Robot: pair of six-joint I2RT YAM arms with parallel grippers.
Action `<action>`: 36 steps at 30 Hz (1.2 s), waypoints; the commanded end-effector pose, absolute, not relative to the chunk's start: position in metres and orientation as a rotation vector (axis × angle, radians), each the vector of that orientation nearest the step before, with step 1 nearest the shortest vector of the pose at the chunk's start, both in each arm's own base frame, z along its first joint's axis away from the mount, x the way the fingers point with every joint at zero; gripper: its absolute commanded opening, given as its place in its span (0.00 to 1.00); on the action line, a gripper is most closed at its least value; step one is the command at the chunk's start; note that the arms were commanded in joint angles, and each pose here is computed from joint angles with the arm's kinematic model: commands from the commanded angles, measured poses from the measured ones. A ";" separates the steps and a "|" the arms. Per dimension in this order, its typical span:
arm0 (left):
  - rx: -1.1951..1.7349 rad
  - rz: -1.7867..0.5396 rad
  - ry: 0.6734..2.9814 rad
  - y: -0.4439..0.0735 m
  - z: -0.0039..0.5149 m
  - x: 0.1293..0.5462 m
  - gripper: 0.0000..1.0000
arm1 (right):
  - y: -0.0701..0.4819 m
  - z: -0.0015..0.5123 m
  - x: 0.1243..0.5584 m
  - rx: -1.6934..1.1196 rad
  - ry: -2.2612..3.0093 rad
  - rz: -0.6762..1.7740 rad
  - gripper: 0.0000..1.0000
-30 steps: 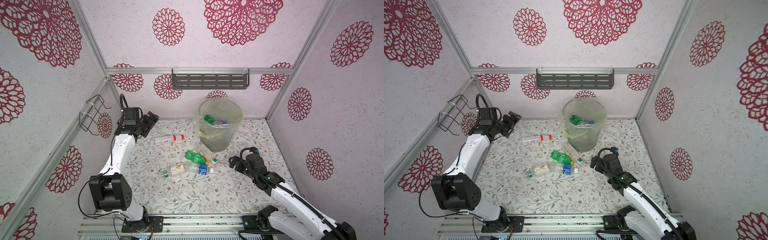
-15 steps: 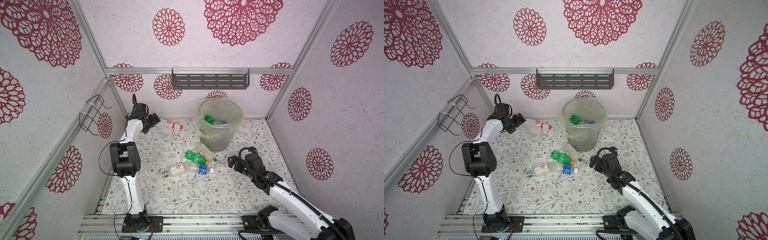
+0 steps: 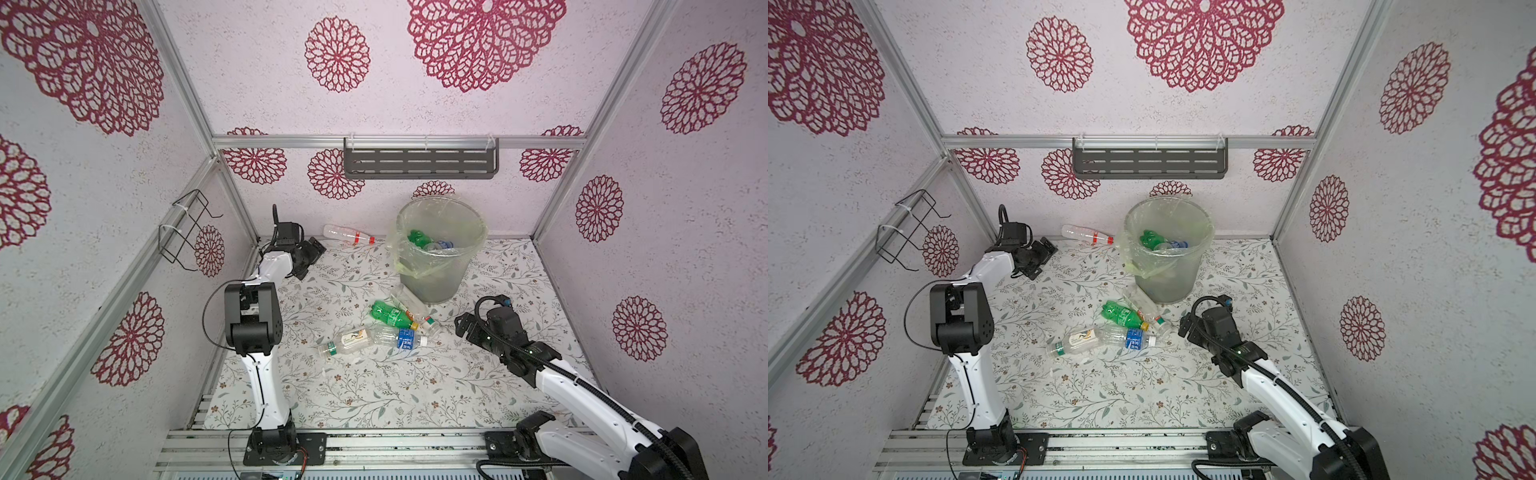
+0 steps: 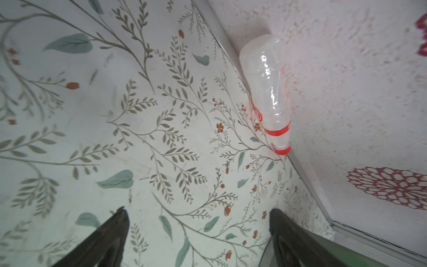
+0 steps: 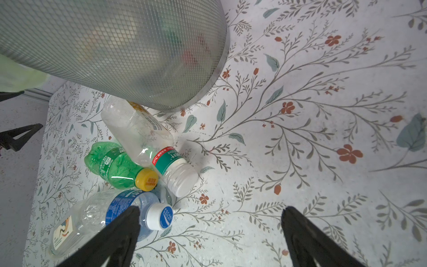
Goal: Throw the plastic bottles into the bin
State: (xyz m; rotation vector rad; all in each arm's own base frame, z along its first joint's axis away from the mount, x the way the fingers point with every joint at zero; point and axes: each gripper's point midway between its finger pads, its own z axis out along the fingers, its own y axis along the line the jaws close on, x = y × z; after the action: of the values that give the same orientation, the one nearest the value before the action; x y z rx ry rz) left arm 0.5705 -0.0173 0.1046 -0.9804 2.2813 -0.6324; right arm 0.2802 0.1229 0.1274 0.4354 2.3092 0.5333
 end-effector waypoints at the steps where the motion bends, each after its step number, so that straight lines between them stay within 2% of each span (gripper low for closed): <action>1: -0.980 -0.810 2.143 -0.042 0.124 0.597 0.97 | 0.123 0.132 0.281 0.435 2.291 0.543 0.99; 13: -1.090 -1.032 1.921 -0.060 0.096 0.655 0.97 | 0.119 0.133 0.279 0.447 2.301 0.519 0.99; 23: -1.054 -1.047 1.833 -0.068 0.090 0.686 0.97 | 0.123 0.125 0.284 0.442 2.339 0.503 0.99; 32: -1.184 -1.028 1.863 -0.068 0.042 0.703 1.00 | 0.124 0.119 0.286 0.446 2.365 0.483 0.99; 36: -1.189 -1.013 1.849 -0.066 0.042 0.715 1.00 | 0.123 0.118 0.288 0.448 2.368 0.469 0.99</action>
State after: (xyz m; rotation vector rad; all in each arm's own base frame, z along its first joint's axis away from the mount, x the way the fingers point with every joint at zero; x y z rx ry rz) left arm 0.7142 -0.0691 0.0582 -1.1223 1.8308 -1.0533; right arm 0.2767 0.1210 0.0996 0.4472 2.4128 0.4602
